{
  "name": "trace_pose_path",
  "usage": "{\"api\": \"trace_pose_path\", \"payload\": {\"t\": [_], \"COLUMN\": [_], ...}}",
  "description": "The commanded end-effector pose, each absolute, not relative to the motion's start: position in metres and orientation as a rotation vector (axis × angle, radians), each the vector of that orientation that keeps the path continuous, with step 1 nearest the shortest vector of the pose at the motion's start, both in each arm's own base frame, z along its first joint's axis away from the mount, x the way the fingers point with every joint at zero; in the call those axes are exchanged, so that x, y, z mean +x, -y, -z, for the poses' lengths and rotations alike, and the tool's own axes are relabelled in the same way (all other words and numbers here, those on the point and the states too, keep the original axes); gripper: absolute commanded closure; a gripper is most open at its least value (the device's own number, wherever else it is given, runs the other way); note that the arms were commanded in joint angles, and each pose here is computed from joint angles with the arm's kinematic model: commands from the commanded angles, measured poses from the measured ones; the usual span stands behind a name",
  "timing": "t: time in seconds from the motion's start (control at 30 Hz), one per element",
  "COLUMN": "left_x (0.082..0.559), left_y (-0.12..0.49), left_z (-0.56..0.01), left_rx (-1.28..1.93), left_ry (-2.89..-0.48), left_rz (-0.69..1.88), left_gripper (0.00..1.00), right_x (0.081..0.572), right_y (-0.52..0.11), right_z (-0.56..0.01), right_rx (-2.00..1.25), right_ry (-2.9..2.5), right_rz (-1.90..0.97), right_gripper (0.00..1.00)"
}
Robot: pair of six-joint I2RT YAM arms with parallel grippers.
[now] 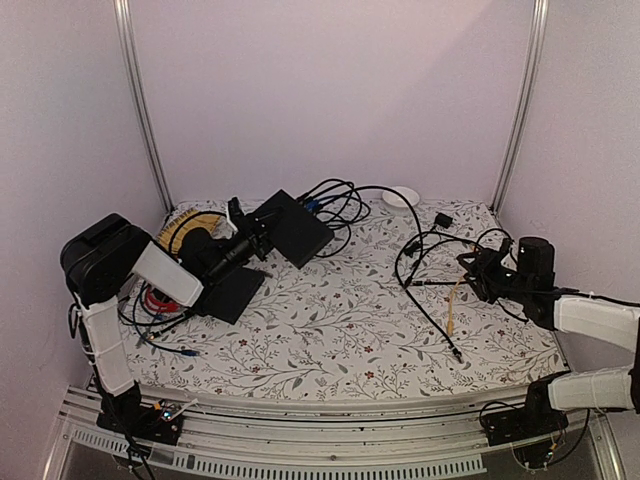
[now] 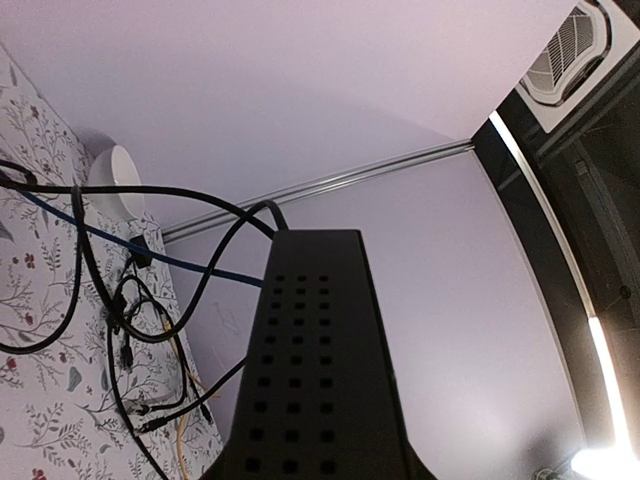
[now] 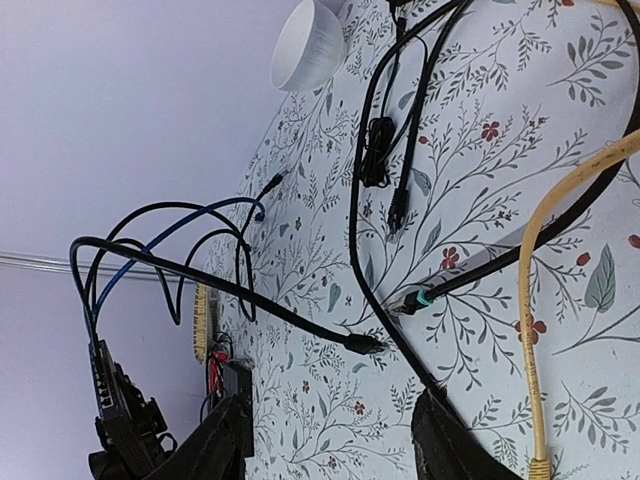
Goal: Pull the plug from the switch port
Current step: Pull the connector from the switch port.
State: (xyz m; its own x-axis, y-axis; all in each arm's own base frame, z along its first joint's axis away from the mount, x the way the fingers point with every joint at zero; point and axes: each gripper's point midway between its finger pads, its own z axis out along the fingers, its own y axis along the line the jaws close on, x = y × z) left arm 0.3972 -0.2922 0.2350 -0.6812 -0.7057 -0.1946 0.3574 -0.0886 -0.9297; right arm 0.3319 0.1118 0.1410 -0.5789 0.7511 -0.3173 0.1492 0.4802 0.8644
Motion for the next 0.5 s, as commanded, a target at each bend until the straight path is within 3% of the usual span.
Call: {"api": "trace_pose_path", "payload": {"t": [0.0,0.47], "left_x": [0.364,0.351], "left_y": [0.278,0.284], "left_z": [-0.313,-0.311], "left_rx": [-0.235,-0.19], "left_ry": [-1.173,-1.188], "left_rz": [1.959,2.03], "left_gripper": [1.0,1.0], "right_x": [0.334,0.345], "right_y": [-0.123,-0.255], "right_z": [-0.167,-0.252], "right_rx": [0.673,0.191], "right_ry": [-1.997,-1.988], "right_rz": [-1.082,-1.19], "right_gripper": [0.45,0.47]}}
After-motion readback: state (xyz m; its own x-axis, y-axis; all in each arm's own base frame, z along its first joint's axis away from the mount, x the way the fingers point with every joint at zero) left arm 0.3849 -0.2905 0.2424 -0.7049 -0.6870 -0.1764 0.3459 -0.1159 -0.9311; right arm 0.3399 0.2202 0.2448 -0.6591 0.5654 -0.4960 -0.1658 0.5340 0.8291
